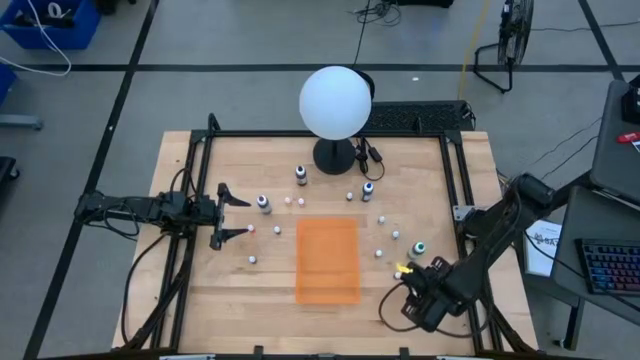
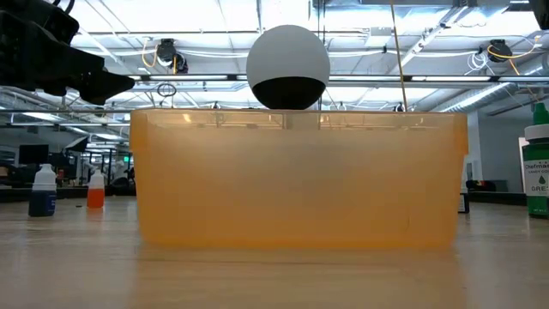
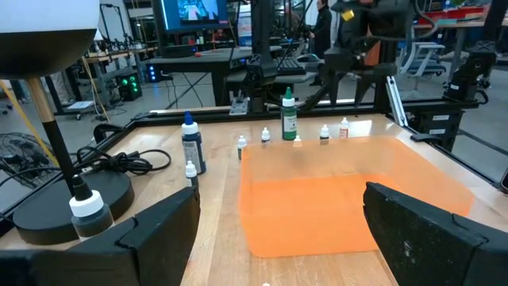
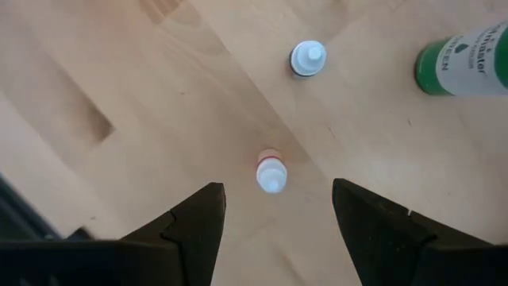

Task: Pick & Place food coloring
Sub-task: Put the small orange food coloring bottle into the orange bin, then put the small red food coloring bottle into the orange bin

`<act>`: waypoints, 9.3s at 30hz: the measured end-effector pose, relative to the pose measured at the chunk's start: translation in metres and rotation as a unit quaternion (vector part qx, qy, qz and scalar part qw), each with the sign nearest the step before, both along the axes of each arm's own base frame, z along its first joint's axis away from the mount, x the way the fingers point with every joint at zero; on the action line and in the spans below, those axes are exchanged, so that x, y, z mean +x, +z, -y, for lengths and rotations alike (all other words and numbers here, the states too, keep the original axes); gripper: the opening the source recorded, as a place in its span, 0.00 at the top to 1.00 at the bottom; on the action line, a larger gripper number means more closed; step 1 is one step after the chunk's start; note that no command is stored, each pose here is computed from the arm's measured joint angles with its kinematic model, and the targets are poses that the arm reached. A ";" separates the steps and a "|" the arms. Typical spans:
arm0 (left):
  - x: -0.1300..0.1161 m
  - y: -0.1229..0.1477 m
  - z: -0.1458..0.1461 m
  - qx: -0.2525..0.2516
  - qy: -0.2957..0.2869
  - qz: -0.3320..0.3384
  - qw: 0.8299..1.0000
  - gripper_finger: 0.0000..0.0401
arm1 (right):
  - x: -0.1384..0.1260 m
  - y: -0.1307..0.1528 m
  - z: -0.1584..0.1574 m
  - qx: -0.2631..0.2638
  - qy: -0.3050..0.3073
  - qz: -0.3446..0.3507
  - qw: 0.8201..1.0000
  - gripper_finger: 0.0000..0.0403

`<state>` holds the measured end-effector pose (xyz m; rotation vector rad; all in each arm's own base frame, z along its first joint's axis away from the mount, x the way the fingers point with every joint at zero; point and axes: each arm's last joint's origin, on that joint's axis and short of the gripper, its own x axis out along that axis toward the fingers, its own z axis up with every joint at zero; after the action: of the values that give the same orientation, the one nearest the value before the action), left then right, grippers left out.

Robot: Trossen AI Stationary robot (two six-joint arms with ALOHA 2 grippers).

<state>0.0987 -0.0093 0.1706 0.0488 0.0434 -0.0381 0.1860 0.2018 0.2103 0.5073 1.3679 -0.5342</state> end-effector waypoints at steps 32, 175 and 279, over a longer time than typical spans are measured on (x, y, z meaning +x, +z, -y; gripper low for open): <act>0.000 0.000 0.000 0.000 0.000 0.000 1.000 0.12 | 0.017 -0.057 -0.013 -0.036 -0.011 -0.067 0.997 0.45; 0.000 0.000 0.000 0.000 0.000 0.000 1.000 0.12 | 0.115 0.050 0.021 -0.014 0.139 -0.089 0.986 0.52; 0.000 0.000 0.000 0.000 0.000 0.000 1.000 0.12 | 0.070 0.002 0.042 -0.027 0.206 0.039 0.977 0.86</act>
<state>0.0987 -0.0093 0.1706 0.0488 0.0434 -0.0380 0.2558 0.1601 0.2123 0.1885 1.3327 -0.2090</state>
